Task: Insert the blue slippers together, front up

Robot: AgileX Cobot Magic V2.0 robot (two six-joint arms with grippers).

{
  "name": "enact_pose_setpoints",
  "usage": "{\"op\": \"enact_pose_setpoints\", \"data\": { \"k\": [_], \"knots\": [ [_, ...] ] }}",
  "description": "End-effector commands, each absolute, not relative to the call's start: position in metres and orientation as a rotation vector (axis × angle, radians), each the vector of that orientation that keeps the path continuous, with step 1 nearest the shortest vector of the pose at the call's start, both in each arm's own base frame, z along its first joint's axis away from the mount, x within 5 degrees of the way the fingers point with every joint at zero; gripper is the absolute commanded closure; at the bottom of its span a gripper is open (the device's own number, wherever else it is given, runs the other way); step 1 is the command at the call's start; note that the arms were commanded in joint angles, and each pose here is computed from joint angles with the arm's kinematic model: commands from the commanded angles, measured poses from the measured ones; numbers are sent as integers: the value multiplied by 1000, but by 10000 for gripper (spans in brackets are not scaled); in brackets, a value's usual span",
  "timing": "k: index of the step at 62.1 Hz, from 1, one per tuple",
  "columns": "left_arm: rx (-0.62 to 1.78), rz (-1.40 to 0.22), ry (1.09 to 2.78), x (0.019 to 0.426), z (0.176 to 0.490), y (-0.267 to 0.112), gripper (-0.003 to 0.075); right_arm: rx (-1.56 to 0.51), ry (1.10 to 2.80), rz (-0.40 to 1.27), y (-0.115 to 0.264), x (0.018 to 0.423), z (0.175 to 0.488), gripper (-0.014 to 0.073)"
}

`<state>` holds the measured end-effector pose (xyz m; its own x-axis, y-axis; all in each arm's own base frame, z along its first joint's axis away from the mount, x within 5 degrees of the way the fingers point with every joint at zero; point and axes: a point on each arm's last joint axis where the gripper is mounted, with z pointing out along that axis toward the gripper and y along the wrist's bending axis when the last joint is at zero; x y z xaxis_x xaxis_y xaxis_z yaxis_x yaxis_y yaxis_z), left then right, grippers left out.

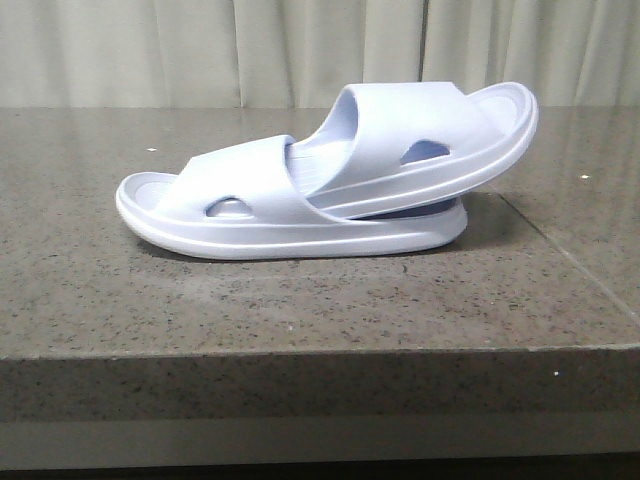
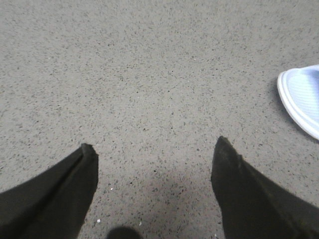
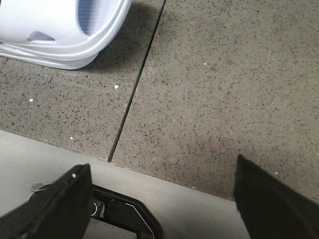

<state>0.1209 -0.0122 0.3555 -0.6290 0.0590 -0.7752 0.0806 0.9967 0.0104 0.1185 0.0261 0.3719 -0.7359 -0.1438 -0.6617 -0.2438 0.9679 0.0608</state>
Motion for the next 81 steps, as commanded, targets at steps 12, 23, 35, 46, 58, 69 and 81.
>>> {"op": "enact_pose_setpoints", "data": {
  "k": [12, 23, 35, 46, 58, 69, 81],
  "knots": [
    [85, -50, 2098, 99, 363, -9, 240, -200, 2256, 171, 21, 101, 358, 5],
    [86, -48, 2111, 101, 358, -10, 257, -200, 2226, 134, 19, 97, 350, 7],
    [87, -50, 2096, 102, 358, -10, 440, -201, 2231, 127, 18, 98, 348, 241],
    [87, -52, 2083, 102, 359, -10, 611, -200, 2228, 131, 18, 98, 348, 537],
    [87, -53, 2070, 103, 360, -10, 737, -199, 2238, 142, 19, 97, 347, 659],
    [86, -58, 2076, 103, 360, -10, 741, -199, 2243, 146, 19, 97, 347, 663],
    [85, -60, 2076, 103, 360, -11, 741, -199, 2243, 146, 19, 97, 347, 663]
  ]
}}
